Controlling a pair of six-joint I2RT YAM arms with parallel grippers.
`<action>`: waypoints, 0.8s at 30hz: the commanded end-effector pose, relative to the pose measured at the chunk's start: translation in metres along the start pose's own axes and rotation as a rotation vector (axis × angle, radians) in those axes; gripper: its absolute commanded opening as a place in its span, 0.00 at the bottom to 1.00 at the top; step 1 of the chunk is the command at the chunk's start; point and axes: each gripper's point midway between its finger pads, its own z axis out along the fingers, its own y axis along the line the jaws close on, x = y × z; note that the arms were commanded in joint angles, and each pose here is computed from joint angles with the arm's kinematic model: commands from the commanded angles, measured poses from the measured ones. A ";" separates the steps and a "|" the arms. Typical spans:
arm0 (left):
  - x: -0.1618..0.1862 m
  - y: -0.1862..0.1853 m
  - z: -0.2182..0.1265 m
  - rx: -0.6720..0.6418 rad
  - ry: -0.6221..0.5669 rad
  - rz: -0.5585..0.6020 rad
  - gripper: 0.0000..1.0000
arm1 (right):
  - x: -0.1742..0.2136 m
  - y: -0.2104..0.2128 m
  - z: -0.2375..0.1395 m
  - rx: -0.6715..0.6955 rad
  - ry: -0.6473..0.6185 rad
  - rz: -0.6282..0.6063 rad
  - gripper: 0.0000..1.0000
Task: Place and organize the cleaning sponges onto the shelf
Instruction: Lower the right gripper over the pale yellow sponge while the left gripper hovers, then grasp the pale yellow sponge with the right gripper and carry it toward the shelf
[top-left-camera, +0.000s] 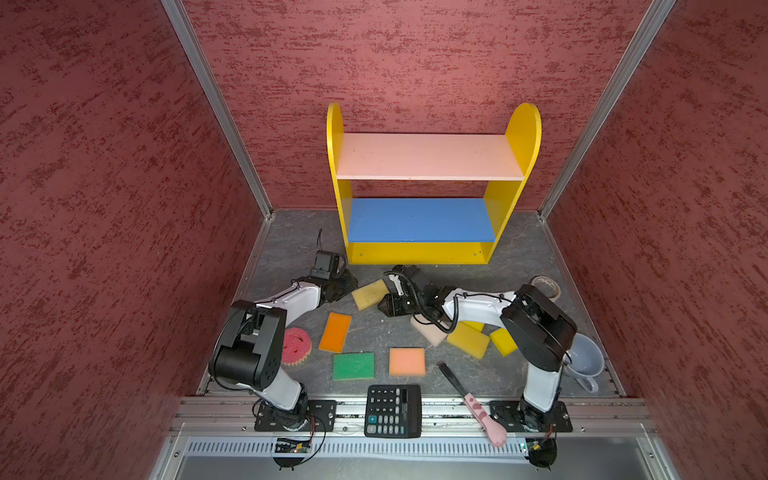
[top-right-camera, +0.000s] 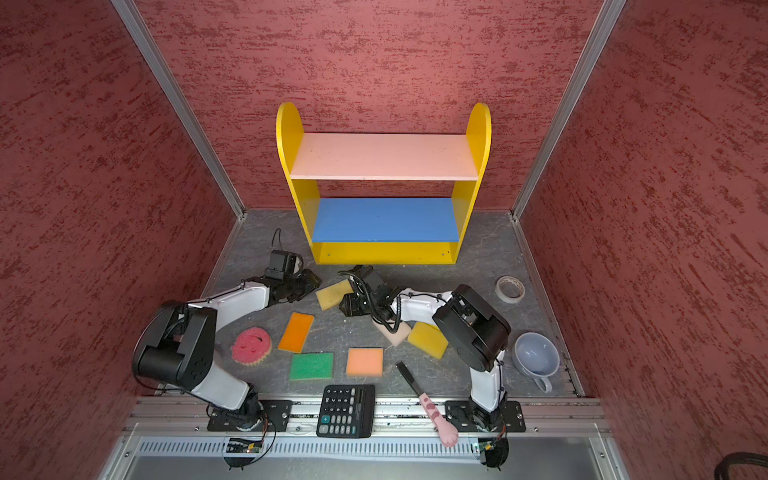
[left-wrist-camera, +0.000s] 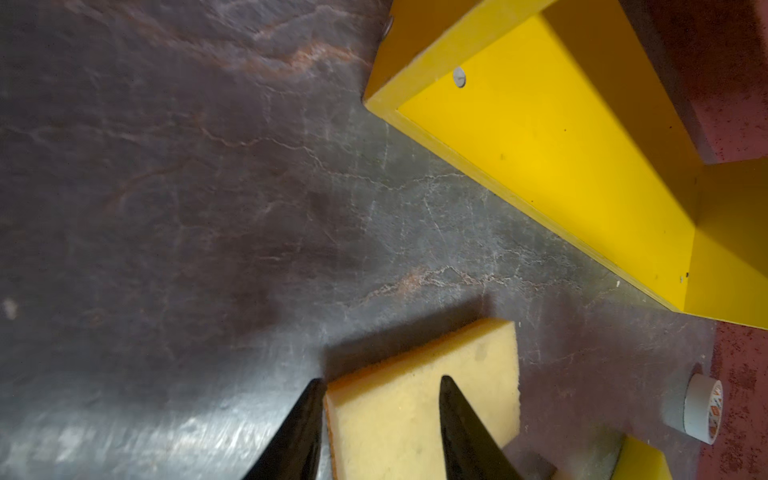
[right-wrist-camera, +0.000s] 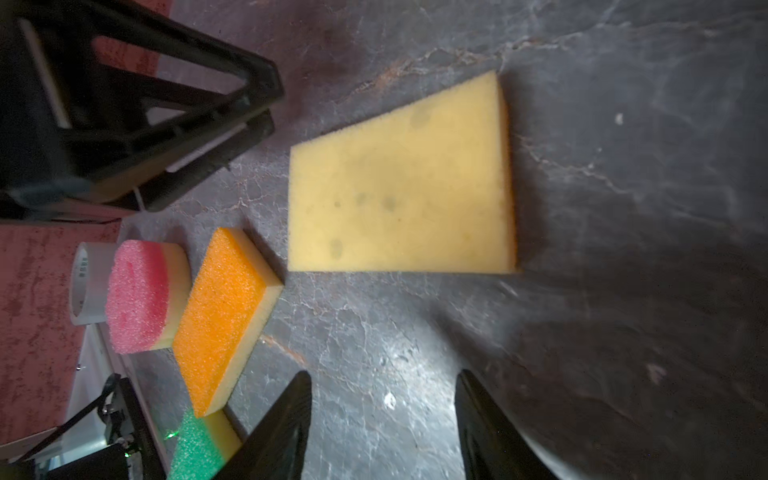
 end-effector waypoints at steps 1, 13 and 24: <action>-0.009 -0.009 0.006 0.020 -0.024 0.004 0.44 | -0.019 0.012 0.009 -0.100 -0.037 0.090 0.57; 0.046 -0.037 0.018 0.066 0.085 0.034 0.30 | -0.065 -0.032 0.019 -0.092 -0.121 0.241 0.55; 0.033 -0.068 -0.007 0.117 0.014 0.067 0.39 | -0.072 -0.056 0.004 0.047 -0.143 0.212 0.55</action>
